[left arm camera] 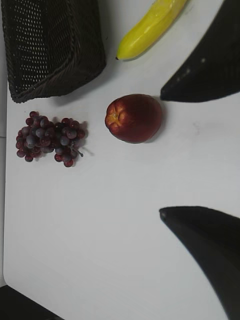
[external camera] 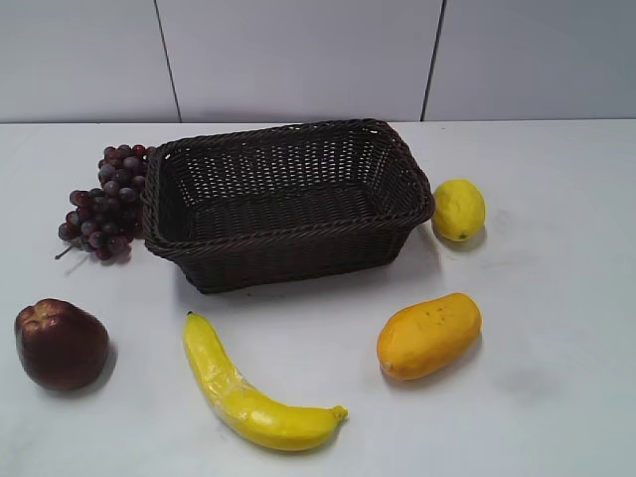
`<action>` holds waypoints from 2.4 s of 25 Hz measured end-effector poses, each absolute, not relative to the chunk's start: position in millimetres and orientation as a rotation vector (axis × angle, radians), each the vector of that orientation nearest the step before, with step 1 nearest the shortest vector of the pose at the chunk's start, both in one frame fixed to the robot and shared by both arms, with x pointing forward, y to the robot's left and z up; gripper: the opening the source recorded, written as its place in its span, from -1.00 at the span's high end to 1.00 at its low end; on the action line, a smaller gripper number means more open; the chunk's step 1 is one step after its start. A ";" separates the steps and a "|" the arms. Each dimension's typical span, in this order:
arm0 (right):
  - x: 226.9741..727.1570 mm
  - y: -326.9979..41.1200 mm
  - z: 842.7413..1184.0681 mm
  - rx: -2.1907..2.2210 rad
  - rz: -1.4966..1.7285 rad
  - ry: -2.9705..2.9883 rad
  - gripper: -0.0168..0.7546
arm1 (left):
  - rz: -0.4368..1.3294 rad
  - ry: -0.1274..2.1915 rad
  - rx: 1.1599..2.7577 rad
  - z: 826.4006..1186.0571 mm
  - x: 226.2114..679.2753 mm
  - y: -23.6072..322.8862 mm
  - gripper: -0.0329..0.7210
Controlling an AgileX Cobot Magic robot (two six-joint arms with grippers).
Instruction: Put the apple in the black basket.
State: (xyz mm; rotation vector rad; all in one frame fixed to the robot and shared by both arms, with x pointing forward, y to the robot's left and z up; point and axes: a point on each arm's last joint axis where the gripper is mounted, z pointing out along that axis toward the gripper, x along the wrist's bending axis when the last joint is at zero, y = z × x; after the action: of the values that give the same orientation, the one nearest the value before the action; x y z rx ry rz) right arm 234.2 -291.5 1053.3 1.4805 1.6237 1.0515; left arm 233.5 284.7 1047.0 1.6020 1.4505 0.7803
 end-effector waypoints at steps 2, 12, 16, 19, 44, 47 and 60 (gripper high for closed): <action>234.2 -291.5 1053.3 1.480 1.051 1.624 -0.44 | 0.780 1.450 1.602 1047.0 233.5 284.6 -0.38; 234.2 -291.5 1053.3 1.480 1.051 1.624 -0.44 | 0.779 1.450 1.602 1047.0 233.5 284.6 -0.32; 234.2 -291.5 1053.3 1.480 1.051 1.624 -0.44 | 0.775 1.449 1.600 1047.1 233.5 284.3 -0.32; 234.2 -291.5 1053.3 1.480 1.051 1.624 -0.44 | 0.766 1.445 1.598 1047.2 233.4 283.5 -0.32; 234.2 -291.5 1053.3 1.480 1.051 1.624 -0.44 | 0.419 1.610 1.911 1059.9 323.5 280.2 -0.65; 234.2 -291.5 1053.3 1.480 1.051 1.624 -0.44 | 0.357 1.593 1.977 1063.3 343.6 278.7 -0.65; 234.2 -291.5 1053.3 1.480 1.051 1.624 -0.44 | 0.202 1.572 2.088 1072.4 415.3 275.3 -0.65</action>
State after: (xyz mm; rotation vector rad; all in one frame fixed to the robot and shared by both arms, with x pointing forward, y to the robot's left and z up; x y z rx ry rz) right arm 234.2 -291.5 1053.3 1.4805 1.6237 1.0515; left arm 415.3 275.3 1072.4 2.0879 1.5721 0.2021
